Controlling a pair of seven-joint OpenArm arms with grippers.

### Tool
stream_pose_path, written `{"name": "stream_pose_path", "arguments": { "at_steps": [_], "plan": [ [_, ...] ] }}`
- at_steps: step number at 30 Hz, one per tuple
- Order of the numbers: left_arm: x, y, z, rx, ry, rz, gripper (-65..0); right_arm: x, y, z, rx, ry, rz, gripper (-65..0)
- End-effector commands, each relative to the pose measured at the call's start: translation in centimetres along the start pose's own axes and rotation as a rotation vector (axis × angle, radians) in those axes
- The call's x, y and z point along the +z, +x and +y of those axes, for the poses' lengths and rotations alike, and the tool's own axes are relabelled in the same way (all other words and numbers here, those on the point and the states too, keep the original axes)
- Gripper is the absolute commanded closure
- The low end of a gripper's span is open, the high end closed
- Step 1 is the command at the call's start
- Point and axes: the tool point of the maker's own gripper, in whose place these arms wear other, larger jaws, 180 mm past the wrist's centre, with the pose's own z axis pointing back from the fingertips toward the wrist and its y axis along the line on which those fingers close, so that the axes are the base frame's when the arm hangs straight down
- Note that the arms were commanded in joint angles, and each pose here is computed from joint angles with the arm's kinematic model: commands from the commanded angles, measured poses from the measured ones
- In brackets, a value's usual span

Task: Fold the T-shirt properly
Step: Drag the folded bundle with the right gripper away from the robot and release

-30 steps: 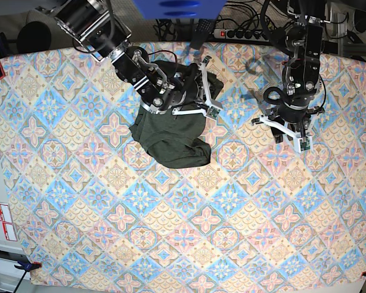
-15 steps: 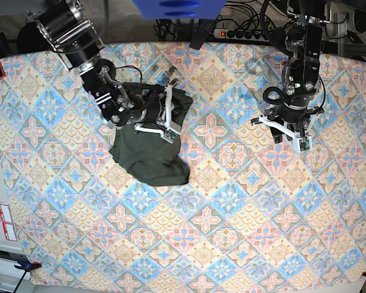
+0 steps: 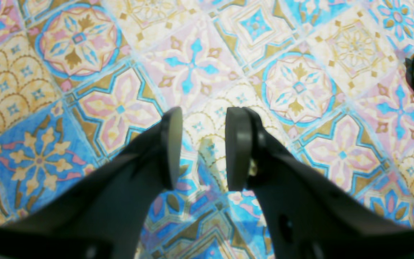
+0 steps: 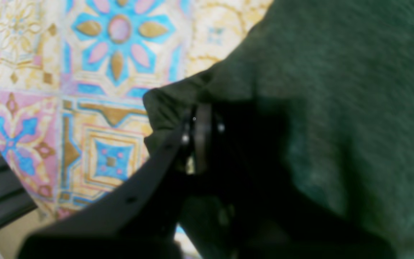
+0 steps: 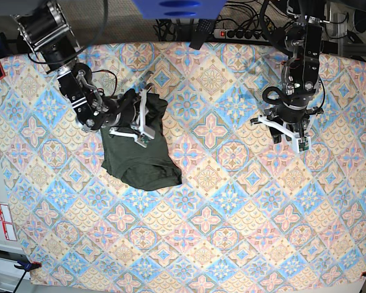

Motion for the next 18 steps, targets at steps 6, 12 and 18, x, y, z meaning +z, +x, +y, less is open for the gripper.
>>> {"name": "stream_pose_path", "arguments": {
  "at_steps": [6,12,18],
  "plan": [
    [0.2,1.1,-0.8,0.019,-0.016,-0.043,-18.9,3.0,-2.9,-7.0,-0.081,-0.21,0.1,-0.2],
    [0.2,1.1,-0.8,0.017,-0.015,-0.042,-18.9,4.5,1.0,-9.6,-0.064,-0.262,0.032,-0.2],
    [0.3,0.5,-0.7,0.017,-0.011,-0.03,-18.9,3.3,2.3,-7.6,-0.063,-0.219,0.007,-0.2]
  ]
}}
